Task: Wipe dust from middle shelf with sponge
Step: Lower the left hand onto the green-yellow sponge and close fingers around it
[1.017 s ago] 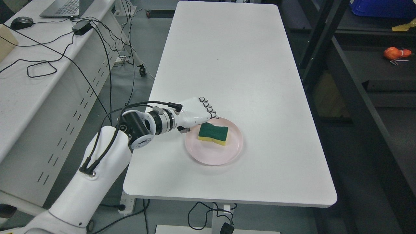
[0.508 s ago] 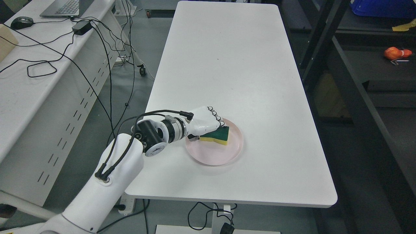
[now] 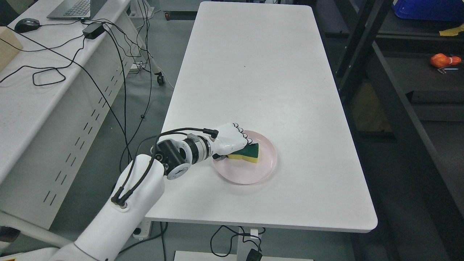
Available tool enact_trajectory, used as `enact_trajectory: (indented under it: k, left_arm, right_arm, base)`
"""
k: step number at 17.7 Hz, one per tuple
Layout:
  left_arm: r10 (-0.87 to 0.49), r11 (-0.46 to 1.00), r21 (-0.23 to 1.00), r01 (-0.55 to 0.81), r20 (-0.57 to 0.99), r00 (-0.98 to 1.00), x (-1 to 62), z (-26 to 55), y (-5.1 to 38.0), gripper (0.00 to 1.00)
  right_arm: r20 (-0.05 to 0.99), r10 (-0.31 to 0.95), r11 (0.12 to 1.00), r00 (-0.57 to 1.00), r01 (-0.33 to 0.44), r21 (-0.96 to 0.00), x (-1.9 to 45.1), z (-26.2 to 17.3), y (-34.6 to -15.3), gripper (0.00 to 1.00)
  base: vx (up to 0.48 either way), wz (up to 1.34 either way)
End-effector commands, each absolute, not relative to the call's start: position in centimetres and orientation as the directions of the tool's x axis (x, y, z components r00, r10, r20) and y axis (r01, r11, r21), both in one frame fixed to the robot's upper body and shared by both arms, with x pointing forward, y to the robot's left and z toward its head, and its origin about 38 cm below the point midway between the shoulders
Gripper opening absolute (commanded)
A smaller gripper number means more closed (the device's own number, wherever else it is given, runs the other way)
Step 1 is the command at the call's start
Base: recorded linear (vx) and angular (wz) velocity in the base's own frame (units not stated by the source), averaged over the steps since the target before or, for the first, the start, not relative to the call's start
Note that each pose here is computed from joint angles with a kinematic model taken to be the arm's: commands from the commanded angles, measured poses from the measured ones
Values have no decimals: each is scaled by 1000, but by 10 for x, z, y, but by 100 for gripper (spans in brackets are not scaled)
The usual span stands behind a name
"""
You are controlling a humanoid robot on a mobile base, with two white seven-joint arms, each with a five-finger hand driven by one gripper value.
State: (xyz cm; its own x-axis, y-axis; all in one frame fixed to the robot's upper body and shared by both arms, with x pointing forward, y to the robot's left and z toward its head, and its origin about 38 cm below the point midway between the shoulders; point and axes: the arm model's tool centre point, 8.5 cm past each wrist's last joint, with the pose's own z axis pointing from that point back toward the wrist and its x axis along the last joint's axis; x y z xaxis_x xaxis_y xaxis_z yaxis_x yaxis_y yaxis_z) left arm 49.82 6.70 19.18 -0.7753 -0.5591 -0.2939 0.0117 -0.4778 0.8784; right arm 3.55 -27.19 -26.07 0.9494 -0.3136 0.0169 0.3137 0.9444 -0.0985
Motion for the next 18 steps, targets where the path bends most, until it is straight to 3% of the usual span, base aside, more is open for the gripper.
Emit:
enact_trajectory:
  k: [1, 10, 13, 17, 18]
  left_arm:
    - [-597, -438, 898, 32, -264, -758, 503, 197, 74, 66]
    - [-690, -198, 973, 116, -54, -722, 506, 206, 95, 37]
    - [-688, -69, 983, 172, 78, -722, 503, 203, 105, 23]
    - [-661, 25, 988, 154, 132, -739, 504, 213, 124, 0]
    - [-657, 45, 988, 148, 141, -741, 504, 216, 130, 0]
  right_arm:
    - [39, -312, 943, 949, 314, -112, 41, -260, -284, 100]
    - [39, -312, 943, 949, 314, -112, 41, -260, -284, 100]
    - [39, -313, 942, 949, 316, -112, 41, -260, -284, 100]
    - [39, -313, 942, 949, 316, -112, 41, -260, -284, 100]
    - [39, -313, 942, 949, 316, -112, 41, -260, -284, 100]
  base:
    - [0, 0]
    - [0, 0]
    - [0, 0]
    - [0, 0]
    - [0, 0]
